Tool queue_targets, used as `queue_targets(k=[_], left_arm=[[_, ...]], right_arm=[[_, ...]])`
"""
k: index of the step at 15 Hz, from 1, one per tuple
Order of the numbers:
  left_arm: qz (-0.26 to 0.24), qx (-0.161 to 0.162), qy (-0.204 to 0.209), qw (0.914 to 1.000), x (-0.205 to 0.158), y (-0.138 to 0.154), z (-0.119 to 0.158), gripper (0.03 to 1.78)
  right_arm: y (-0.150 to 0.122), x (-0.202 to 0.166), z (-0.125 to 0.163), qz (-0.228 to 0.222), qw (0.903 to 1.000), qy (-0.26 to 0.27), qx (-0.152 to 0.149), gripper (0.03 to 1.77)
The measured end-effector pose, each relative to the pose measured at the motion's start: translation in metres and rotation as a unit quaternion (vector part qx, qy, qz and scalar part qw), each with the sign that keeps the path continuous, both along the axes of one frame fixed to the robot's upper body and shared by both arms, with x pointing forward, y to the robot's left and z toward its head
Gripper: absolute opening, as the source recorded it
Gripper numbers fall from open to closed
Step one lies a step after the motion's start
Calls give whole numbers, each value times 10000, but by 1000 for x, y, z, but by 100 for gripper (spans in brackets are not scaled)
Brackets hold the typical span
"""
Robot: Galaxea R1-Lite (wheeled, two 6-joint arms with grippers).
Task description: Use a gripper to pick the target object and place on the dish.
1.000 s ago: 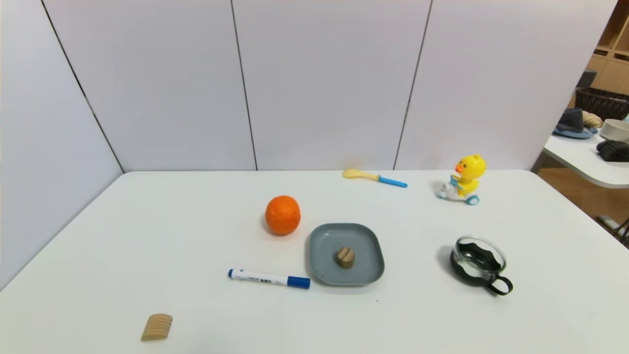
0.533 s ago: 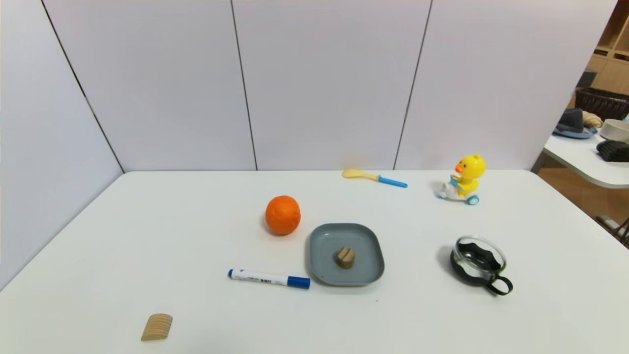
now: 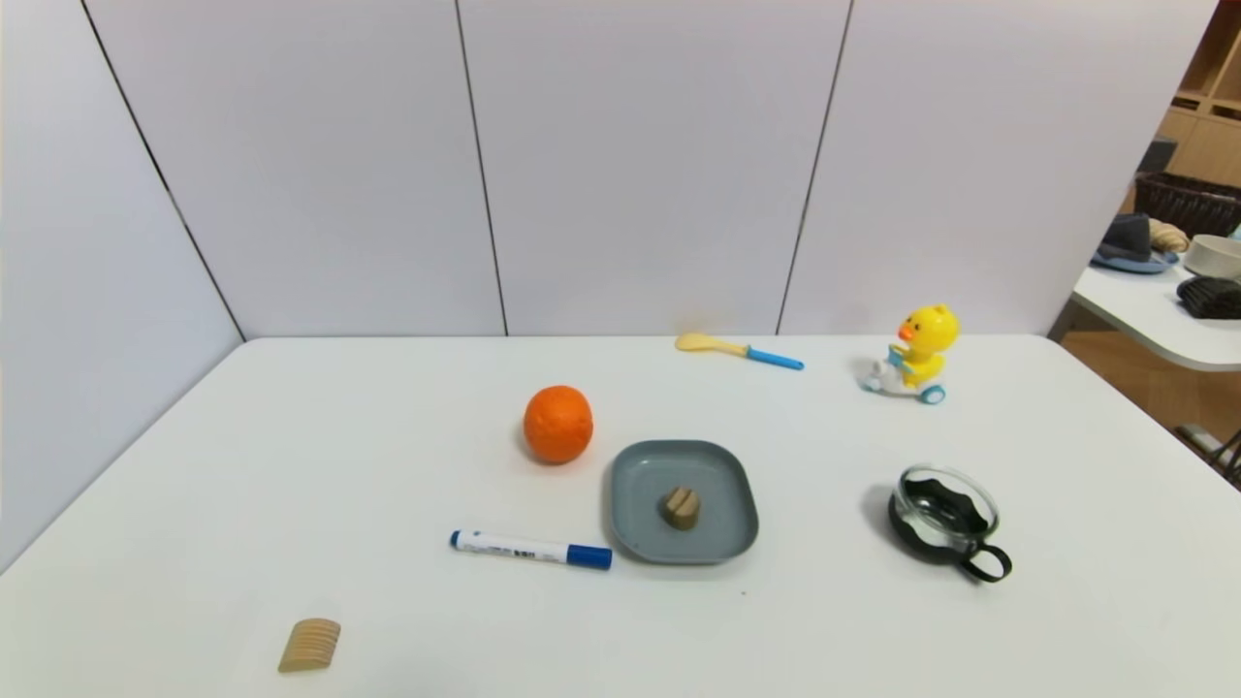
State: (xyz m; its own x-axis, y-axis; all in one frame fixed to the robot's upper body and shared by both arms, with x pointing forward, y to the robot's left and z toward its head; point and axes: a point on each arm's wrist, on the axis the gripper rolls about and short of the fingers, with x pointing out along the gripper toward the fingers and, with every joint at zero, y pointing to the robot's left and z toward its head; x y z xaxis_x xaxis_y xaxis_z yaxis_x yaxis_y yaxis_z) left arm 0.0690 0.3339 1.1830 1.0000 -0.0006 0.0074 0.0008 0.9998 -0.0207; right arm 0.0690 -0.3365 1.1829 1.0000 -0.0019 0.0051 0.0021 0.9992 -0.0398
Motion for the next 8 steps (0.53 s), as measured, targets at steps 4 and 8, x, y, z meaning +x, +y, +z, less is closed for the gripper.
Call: queue_targets(k=[4, 8], left_arm=[[2, -2, 0, 10000, 0, 0, 0, 169], [2, -2, 0, 10000, 0, 0, 0, 169]], right_arm=[[0, 0, 0, -16, 10000, -2, 67, 171], [0, 0, 0, -13, 10000, -2, 79, 171]])
